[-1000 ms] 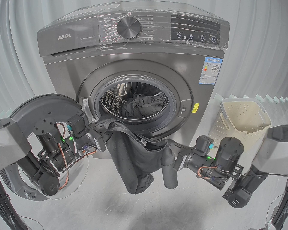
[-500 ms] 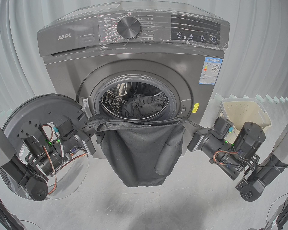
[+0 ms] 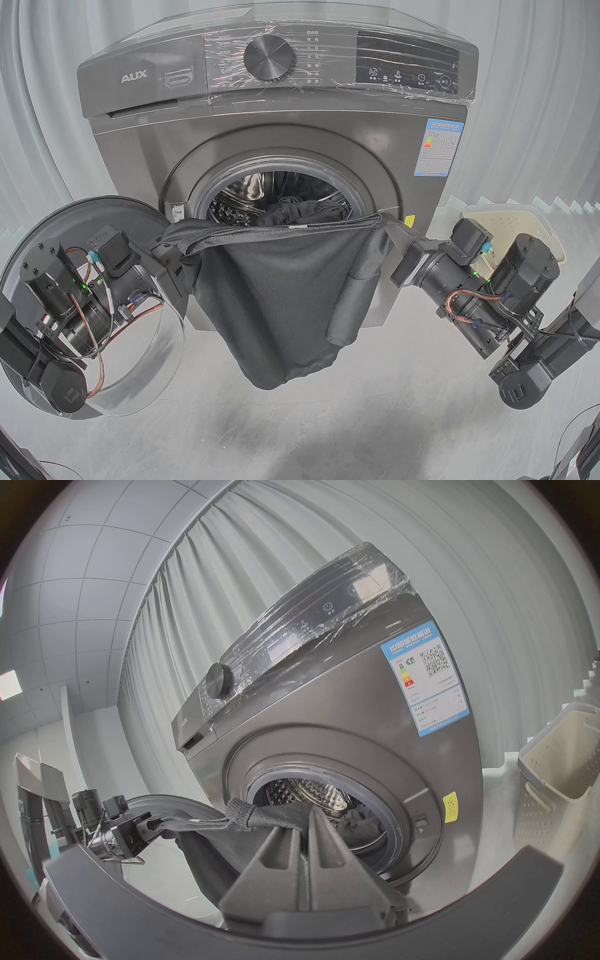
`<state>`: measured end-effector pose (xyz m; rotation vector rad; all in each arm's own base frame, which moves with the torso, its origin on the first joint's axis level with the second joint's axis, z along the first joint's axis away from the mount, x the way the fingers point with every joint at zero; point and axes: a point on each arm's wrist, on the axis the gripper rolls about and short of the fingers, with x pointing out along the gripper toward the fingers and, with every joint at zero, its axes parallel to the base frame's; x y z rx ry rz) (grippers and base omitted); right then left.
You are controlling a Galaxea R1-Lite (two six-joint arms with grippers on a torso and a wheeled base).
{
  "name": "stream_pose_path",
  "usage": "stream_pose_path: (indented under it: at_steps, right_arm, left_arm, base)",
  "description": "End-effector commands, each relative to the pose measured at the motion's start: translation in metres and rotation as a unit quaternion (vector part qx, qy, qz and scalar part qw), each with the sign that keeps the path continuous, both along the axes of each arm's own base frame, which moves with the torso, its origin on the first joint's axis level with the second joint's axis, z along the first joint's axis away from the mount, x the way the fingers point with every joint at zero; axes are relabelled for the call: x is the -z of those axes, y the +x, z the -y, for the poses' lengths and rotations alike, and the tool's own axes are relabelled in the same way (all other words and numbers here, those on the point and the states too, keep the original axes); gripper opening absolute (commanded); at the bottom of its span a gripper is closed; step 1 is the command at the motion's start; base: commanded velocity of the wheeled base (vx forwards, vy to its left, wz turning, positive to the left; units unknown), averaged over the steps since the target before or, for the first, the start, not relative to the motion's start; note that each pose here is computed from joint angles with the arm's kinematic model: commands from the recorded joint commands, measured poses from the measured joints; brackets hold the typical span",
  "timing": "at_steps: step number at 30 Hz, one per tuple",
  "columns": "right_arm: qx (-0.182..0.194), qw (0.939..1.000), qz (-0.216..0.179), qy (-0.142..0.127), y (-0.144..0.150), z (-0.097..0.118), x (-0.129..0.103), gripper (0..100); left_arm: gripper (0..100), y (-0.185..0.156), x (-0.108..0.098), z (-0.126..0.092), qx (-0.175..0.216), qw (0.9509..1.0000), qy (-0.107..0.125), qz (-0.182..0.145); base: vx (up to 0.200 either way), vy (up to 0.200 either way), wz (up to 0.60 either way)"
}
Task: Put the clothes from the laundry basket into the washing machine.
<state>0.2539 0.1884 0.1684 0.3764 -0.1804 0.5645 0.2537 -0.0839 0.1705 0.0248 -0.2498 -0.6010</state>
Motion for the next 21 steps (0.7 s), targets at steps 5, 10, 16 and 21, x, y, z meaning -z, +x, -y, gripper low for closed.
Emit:
stream_pose_path:
  at_steps: [5, 10, 16, 21]
  right_arm:
    - [0.016, 0.9996, 0.021, -0.003, 0.004, 0.002, -0.008, 0]
    - [0.01, 0.9995, 0.029, 0.0, 0.001, 0.002, -0.013, 0]
    - [0.01, 0.9991, 0.041, 0.009, -0.001, 0.004, -0.022, 0]
    - [0.01, 0.9988, 0.046, 0.013, -0.001, 0.004, -0.025, 0]
  left_arm:
    - [0, -0.003, -0.01, -0.001, -0.001, 0.9998, -0.008, 0.017]
    - [0, -0.002, -0.011, -0.001, -0.002, 0.9998, -0.009, 0.019]
    - [0, -0.001, -0.013, -0.001, -0.002, 0.9996, -0.012, 0.024]
    - [0, 0.0, -0.015, -0.001, -0.002, 0.9996, -0.013, 0.027]
  base:
    - [0.0, 0.0, 0.0]
    - [0.0, 0.0, 0.0]
    - [0.0, 0.0, 0.0]
    - [0.0, 0.0, 0.0]
